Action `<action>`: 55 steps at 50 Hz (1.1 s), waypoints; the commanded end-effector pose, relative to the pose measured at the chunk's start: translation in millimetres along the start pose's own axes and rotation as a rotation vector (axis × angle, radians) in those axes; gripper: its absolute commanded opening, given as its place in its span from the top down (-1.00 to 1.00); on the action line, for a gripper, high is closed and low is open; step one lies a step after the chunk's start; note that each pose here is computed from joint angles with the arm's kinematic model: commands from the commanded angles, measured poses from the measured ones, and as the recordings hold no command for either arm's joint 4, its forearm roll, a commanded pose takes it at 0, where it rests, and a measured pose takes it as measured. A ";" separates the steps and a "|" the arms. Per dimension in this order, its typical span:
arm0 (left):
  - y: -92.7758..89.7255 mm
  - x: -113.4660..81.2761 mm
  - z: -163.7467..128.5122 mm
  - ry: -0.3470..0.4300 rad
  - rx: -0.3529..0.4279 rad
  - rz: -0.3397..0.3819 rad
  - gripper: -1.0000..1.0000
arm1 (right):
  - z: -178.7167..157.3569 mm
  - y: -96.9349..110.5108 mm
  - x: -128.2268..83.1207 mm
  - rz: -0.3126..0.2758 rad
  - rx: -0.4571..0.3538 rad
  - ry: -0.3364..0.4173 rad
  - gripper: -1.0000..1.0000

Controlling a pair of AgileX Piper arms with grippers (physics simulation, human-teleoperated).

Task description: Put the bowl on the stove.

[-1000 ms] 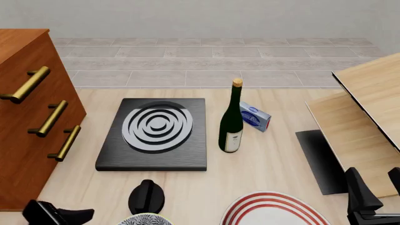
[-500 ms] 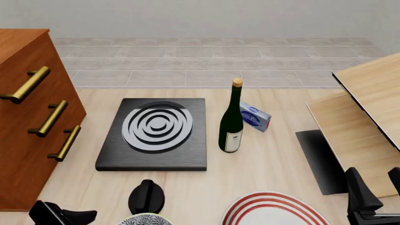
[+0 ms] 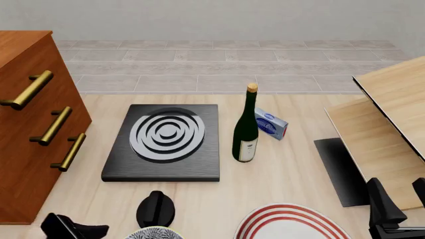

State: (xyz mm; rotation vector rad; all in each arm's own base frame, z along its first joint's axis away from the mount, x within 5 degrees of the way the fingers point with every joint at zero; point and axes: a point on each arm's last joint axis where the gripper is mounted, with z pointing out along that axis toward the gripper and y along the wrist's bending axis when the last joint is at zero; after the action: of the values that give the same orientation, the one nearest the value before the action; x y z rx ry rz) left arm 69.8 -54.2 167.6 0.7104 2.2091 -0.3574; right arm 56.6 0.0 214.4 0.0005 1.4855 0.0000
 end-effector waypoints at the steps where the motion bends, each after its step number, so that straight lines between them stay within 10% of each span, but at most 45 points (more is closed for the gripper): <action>1: -0.9 2.2 7.5 0.017 0.007 -0.002 -1.00 | 0.0 0.0 0.0 0.000 0.000 0.000 -1.00; 44: -3.1 7.6 21.6 0.018 0.024 0.020 -1.00 | 0.0 0.0 0.0 0.000 0.000 0.000 -1.00; 45: -3.0 8.7 23.9 0.038 0.023 0.021 1.00 | 0.0 0.0 0.0 0.000 0.000 0.000 -1.00; 55: -4.5 -2.8 16.6 0.005 0.032 0.047 1.00 | 0.0 0.0 0.0 0.000 0.000 0.000 -1.00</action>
State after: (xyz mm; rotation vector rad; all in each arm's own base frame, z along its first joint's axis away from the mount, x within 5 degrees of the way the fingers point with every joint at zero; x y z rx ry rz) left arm 77.2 -66.4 147.5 0.7493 2.2402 -0.3850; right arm 56.6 0.0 214.4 0.0005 1.4855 0.0000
